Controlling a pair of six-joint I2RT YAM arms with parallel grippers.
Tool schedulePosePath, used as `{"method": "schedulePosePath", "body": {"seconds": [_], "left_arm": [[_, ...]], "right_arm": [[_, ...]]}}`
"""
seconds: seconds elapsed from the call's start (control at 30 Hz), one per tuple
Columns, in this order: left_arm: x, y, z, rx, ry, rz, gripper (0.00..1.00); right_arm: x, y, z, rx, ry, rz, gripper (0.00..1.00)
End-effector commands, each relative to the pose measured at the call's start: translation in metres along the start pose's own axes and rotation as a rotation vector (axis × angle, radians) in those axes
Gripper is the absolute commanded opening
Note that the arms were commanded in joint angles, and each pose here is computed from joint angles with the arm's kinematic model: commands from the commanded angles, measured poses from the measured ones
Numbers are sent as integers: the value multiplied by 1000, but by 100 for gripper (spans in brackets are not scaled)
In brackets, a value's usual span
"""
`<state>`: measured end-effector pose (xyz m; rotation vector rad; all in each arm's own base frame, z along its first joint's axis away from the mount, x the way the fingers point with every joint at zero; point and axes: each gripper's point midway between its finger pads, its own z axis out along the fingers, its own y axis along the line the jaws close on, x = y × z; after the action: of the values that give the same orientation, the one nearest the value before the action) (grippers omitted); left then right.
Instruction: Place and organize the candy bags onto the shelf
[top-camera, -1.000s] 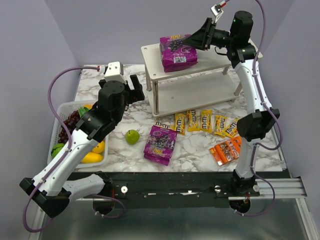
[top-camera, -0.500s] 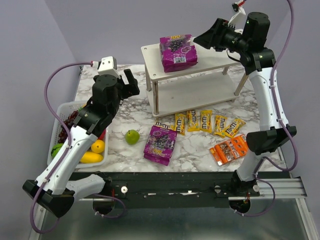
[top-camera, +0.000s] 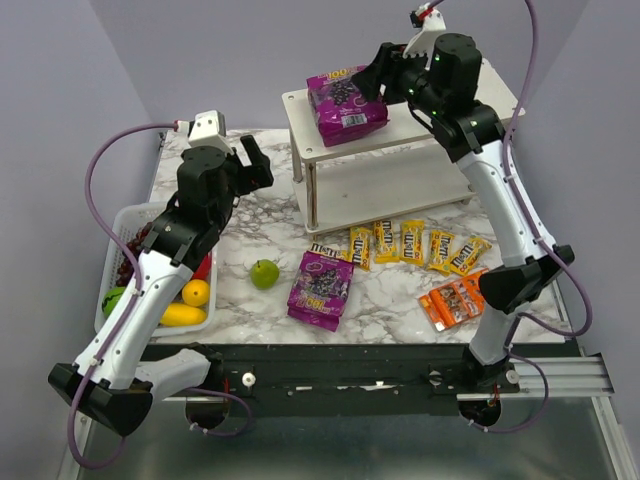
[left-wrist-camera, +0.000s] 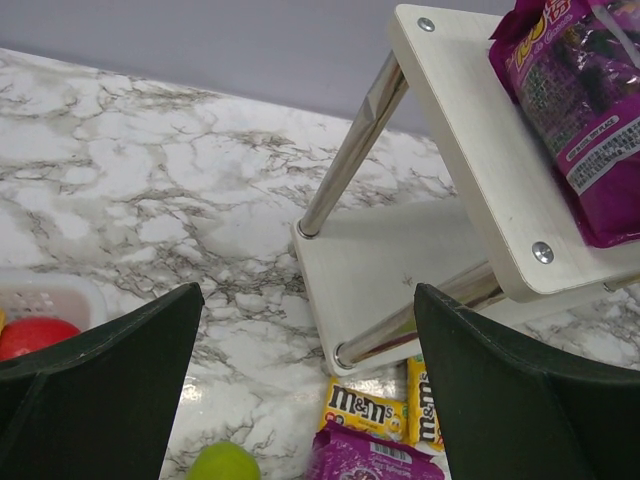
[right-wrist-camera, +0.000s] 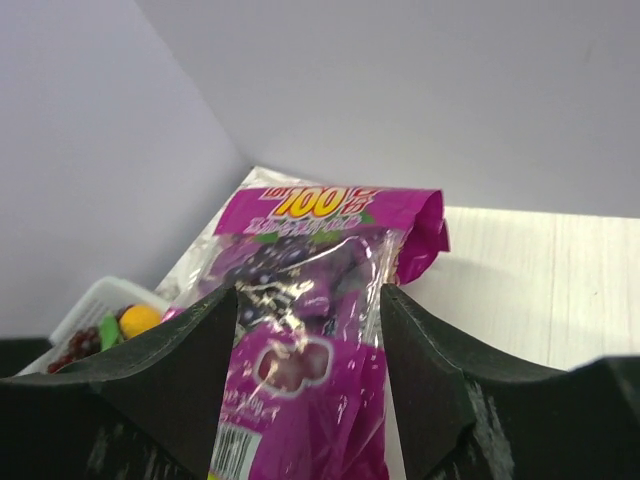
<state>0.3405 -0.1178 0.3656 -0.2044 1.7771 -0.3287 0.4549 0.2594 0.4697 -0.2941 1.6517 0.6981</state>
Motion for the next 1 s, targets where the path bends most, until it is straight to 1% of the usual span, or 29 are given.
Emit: {"method": "schedulePosePath", "body": {"seconds": [0.0,0.03,0.07,0.2,0.37,0.43,0.47,0.5,0.73,0.97], "left_arm": [[1,0,1,23,-1,-17,96],[1,1,1,21,0,-15,96],[0,2,1,17,-3,-17,96],[1,7,2,11,-2,-19,97],[1,10,2,6,2,-22,97],[3,12,2,-2,5,-22,97],[3,13,1,-2,5,-23,97],[4,13,1,-3,8,-22,97],[9,18,-1,-12,20,-30,97],[13,23,-6,-22,23,-39,97]], "right_arm": [[-8,-29,26,201,-83,-97,66],[-7,-26,29,213,-88,-111,66],[-7,-35,30,265,-96,-132,66],[-14,-38,30,340,-148,-178,66],[-32,-18,22,321,-202,-245,66],[-39,-6,19,300,-232,-244,67],[-40,-4,20,295,-229,-286,67],[-40,-1,21,288,-233,-292,67],[-12,7,43,254,-176,-309,68],[40,-4,65,247,-60,-294,68]]}}
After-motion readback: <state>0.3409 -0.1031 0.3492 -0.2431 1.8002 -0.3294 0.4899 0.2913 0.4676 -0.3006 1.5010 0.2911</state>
